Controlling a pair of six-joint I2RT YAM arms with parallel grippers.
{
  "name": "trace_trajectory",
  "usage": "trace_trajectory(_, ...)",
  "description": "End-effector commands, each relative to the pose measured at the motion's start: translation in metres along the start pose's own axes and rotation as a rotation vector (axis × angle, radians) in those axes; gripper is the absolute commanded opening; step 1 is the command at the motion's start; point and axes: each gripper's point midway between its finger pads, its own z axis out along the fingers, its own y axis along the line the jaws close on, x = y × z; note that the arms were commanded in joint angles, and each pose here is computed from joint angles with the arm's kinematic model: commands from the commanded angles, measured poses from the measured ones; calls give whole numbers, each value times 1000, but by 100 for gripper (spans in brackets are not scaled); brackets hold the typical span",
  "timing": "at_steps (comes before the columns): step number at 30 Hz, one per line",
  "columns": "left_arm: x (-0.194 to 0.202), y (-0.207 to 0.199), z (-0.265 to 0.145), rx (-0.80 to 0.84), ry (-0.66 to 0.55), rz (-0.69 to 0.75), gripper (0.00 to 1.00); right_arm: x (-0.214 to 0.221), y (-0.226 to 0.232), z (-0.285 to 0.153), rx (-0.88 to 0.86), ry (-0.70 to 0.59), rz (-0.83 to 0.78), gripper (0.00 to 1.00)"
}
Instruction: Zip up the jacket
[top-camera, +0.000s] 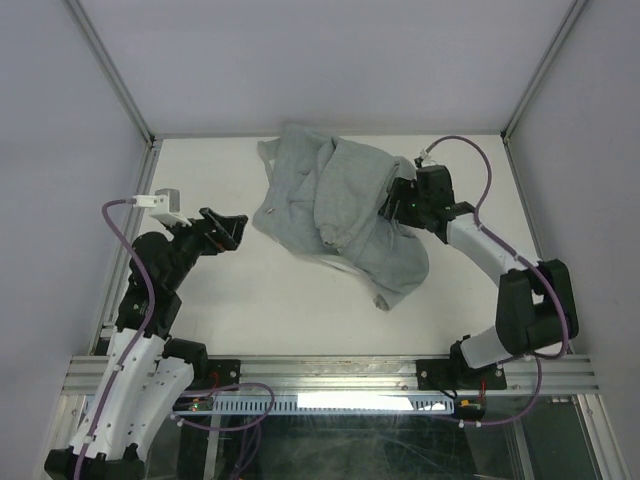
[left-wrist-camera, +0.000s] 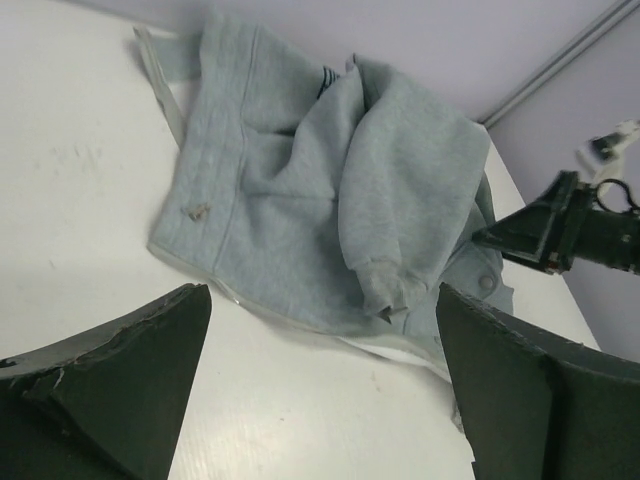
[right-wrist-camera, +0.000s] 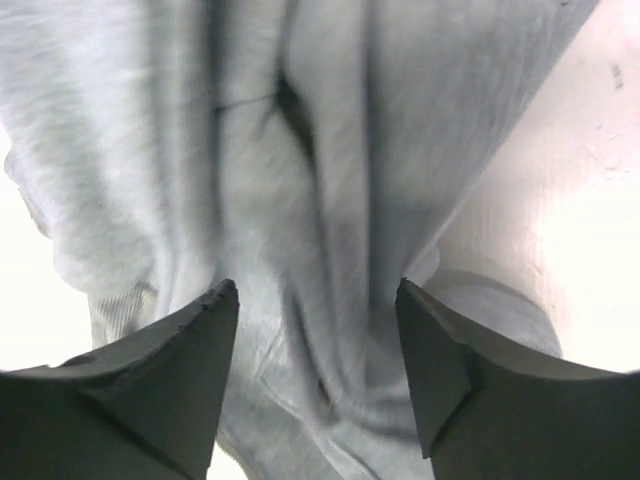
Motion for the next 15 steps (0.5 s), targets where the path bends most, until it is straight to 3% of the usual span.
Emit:
trace_trajectory(1, 23, -6, 14, 33, 110, -135, 99, -35, 28, -64, -37, -184, -232, 70)
trace_trajectory(5, 46, 1, 29, 15, 183, -205, 99, -15, 54, -97, -67, -198, -392, 73)
trace_trajectory(9, 57, 11, 38, -23, 200, -242, 99, 13, 95, -114, -207, -181, -542, 73)
trace_trajectory(15, 58, 21, 39, -86, 183, -293, 99, 70, 147, -93, -337, -14, -794, 73)
